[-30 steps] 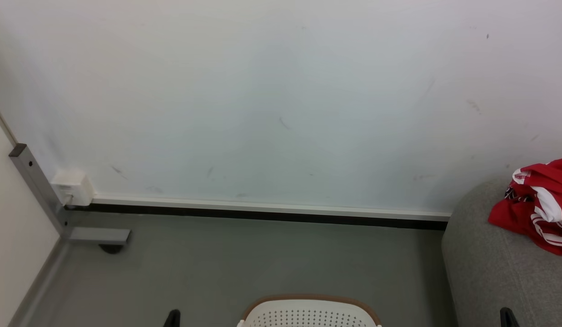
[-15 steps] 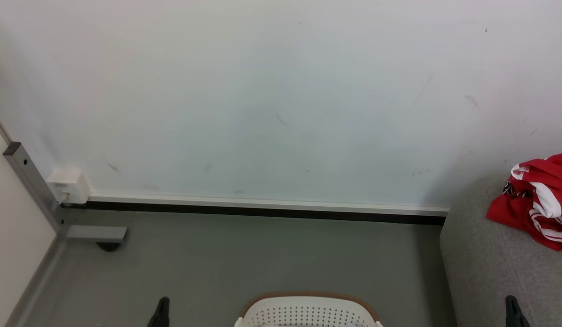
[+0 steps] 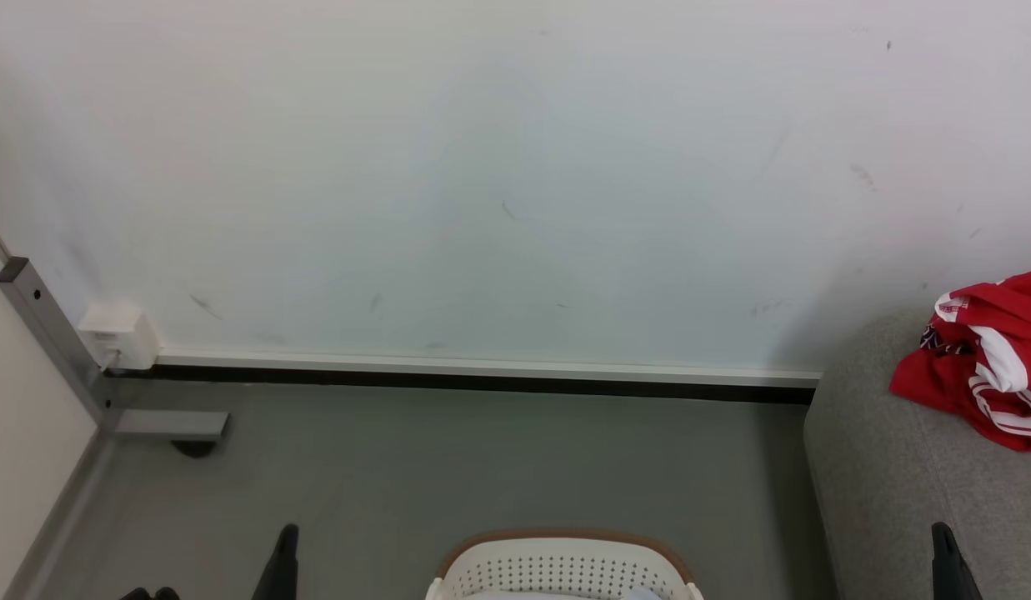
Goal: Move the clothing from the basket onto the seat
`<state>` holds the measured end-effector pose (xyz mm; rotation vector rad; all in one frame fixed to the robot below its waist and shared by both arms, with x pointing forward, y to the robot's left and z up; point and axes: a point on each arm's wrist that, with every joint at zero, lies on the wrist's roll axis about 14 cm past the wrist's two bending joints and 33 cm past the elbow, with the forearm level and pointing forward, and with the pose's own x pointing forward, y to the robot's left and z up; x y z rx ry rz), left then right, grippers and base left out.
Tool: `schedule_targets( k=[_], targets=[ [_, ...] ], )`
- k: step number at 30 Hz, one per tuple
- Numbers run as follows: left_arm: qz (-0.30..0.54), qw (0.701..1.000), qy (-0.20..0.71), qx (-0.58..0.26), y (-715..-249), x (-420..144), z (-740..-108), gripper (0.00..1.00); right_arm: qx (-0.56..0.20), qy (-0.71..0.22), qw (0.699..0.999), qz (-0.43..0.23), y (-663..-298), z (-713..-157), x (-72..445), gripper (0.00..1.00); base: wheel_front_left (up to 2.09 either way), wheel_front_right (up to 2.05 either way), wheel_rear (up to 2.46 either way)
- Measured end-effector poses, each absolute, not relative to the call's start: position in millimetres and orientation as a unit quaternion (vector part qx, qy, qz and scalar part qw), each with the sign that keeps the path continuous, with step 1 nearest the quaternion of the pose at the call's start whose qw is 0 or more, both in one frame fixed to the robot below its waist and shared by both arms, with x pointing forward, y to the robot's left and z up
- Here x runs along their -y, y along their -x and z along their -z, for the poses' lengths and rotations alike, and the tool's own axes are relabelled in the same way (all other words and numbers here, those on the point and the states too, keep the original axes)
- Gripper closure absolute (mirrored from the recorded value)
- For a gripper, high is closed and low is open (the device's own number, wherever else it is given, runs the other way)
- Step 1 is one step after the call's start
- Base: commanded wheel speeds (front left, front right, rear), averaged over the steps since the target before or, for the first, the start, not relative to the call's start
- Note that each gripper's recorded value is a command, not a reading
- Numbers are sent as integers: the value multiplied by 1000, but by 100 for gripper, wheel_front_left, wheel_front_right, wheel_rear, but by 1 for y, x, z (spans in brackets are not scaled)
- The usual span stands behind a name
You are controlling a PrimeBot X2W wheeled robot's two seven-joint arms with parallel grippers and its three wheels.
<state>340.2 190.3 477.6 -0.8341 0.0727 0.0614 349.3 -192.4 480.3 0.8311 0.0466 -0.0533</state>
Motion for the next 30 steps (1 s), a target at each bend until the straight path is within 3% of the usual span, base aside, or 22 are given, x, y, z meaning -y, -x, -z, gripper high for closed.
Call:
schedule_targets(
  k=[30],
  targets=[
    [-29,835,550,-26,-361,-197,-488,100,-17,-550,835,22,-368,-491,194,100,0,0,0]
  ],
)
